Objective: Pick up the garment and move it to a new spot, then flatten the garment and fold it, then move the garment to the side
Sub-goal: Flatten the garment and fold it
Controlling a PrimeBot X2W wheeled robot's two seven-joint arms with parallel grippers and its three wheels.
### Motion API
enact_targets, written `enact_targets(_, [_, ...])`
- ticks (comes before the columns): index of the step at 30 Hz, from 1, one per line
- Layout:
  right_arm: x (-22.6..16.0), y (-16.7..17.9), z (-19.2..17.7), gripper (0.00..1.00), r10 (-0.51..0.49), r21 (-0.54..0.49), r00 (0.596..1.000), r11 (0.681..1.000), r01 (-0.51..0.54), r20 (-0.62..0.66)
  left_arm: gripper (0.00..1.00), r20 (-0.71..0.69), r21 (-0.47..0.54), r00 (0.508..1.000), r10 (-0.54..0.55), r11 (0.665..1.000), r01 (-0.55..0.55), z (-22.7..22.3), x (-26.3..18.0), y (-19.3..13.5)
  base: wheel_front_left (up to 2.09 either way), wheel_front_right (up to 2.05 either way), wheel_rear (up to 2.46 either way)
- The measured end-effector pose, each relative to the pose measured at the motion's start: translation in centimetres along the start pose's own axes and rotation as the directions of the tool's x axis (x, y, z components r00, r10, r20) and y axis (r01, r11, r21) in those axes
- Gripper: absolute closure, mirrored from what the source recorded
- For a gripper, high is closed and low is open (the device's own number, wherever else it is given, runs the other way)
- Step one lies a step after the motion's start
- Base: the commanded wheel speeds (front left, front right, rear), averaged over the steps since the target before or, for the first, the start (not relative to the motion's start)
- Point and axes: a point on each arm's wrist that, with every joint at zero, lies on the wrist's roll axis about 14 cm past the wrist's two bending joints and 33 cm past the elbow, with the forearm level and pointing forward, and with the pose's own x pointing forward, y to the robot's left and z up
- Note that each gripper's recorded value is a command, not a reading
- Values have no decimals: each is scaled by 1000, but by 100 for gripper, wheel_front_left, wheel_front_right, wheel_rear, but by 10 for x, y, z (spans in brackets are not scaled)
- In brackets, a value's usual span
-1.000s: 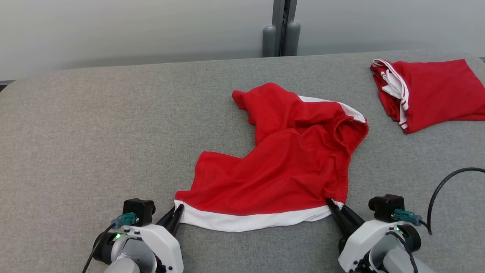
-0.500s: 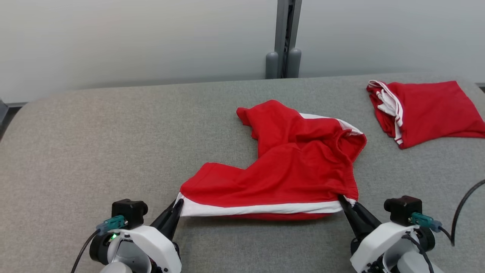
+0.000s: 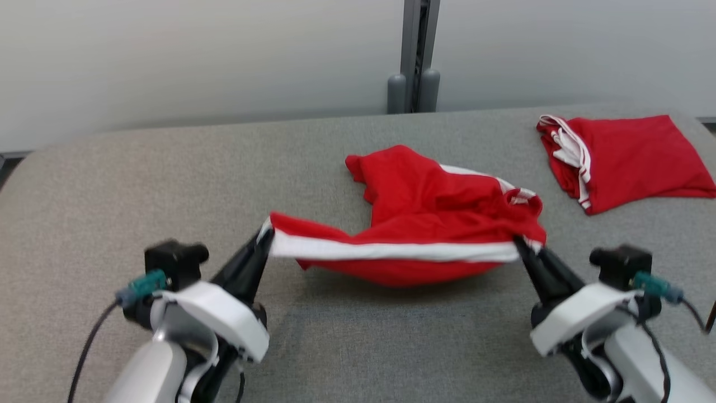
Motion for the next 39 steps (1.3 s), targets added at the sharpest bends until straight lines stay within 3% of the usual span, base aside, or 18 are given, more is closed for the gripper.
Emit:
enact_targets(4, [32,-12,24,100,18,-48,1000,999,-17,23,100,48,2,998,-37,999,37,27,36,2,0,0,0])
enact_targets(12, [117,-49,76,100,56,-186,997,982,-45,54,100,67,103,995,-76,992,68,73,135,28,0,0,0])
enact_targets(14, [140,-60,82,100,67,-273,997,960,-56,31,100,71,80,995,-69,995,63,81,161,38,0,0,0])
enact_targets(24, [232,-76,83,100,117,-353,993,930,-102,21,100,98,132,995,-7,991,-6,106,256,91,0,0,0])
enact_targets(30, [272,-74,96,100,153,-364,986,924,-121,60,100,181,177,983,14,983,-47,133,288,110,0,0,0])
enact_targets(39, [299,-54,183,100,217,-371,934,923,-102,284,100,412,226,911,16,967,-119,216,295,114,0,0,0])
